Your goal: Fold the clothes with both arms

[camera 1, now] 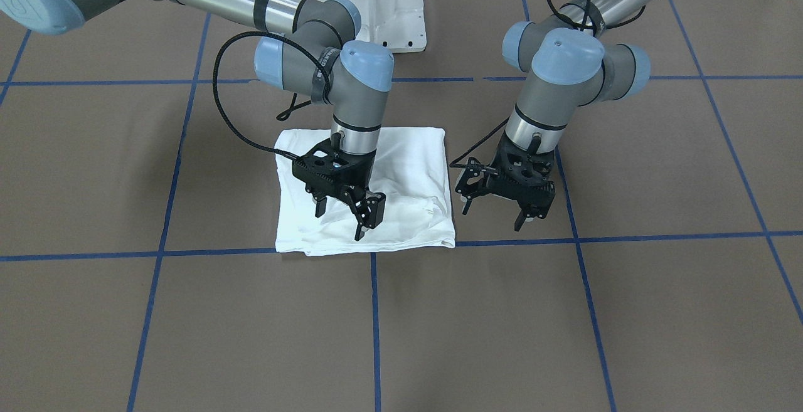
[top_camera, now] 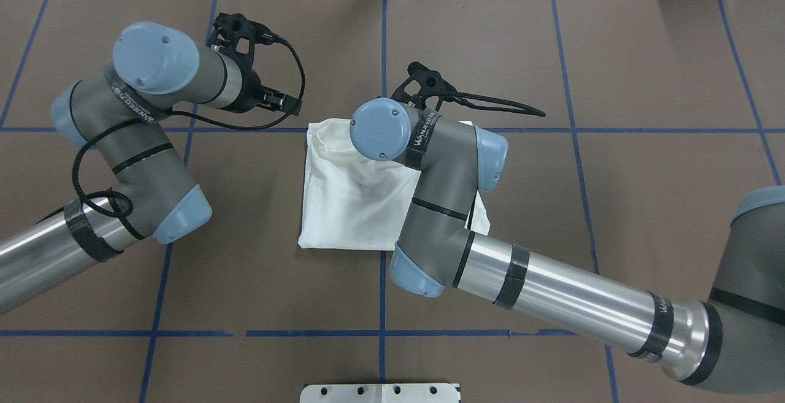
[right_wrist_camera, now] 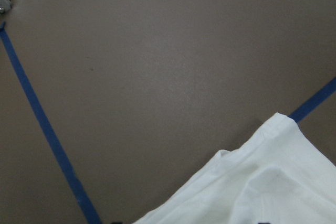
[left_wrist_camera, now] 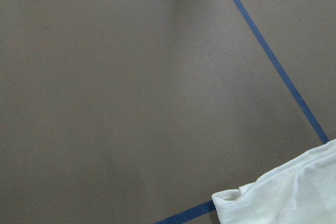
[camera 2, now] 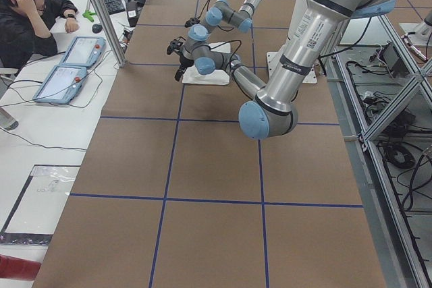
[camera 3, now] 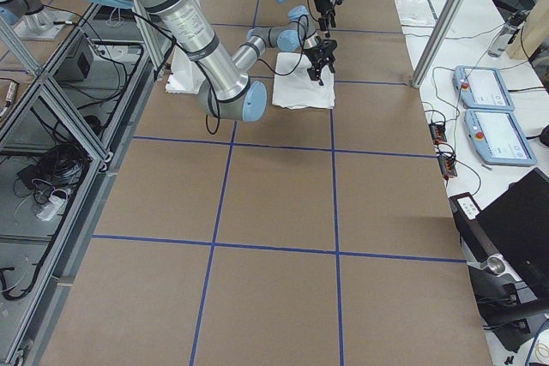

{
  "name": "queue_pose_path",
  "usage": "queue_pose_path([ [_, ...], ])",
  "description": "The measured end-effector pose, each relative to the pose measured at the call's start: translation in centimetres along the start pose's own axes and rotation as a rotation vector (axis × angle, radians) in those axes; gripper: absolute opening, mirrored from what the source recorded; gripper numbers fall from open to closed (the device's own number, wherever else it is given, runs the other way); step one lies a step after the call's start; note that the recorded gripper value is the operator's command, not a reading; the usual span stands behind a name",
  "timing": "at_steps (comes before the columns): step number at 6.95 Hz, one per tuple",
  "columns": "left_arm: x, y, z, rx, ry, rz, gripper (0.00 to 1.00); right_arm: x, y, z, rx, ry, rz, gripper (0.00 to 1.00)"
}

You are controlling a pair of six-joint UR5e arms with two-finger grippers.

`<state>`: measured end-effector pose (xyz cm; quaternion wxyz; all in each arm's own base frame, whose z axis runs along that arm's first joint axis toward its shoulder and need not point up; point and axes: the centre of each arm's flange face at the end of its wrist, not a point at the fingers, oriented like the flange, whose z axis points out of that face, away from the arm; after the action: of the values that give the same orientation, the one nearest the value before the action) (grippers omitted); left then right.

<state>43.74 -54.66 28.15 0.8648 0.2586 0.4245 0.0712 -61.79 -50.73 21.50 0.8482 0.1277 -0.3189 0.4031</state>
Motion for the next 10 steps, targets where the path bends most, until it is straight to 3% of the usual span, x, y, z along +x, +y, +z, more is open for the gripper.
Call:
queue_pose_path([
  [1, 0.0, 0.0, 0.1, -0.001, -0.001, -0.001, 1.0, 0.4, 0.5, 1.0, -0.006, 0.026, 0.006, 0.69],
  [2, -0.1, 0.0, 0.1, -0.001, -0.001, -0.002, 1.0, 0.7, 0.8, 1.6, -0.014, 0.045, 0.004, 0.28],
  [3, 0.0, 0.0, 0.1, -0.001, -0.001, -0.009, 1.0, 0.9, 1.0, 1.9, -0.027, 0.058, 0.002, 0.0],
  [9, -0.2, 0.7, 0.3, -0.004, 0.002, -0.065, 1.0, 1.5, -1.7, 2.3, -0.009, 0.15, -0.028, 0.0],
  [10, -0.8, 1.3, 0.4, 0.001, 0.01, -0.068, 1.0, 1.6, -2.2, 2.5, -0.001, 0.16, -0.036, 0.41],
])
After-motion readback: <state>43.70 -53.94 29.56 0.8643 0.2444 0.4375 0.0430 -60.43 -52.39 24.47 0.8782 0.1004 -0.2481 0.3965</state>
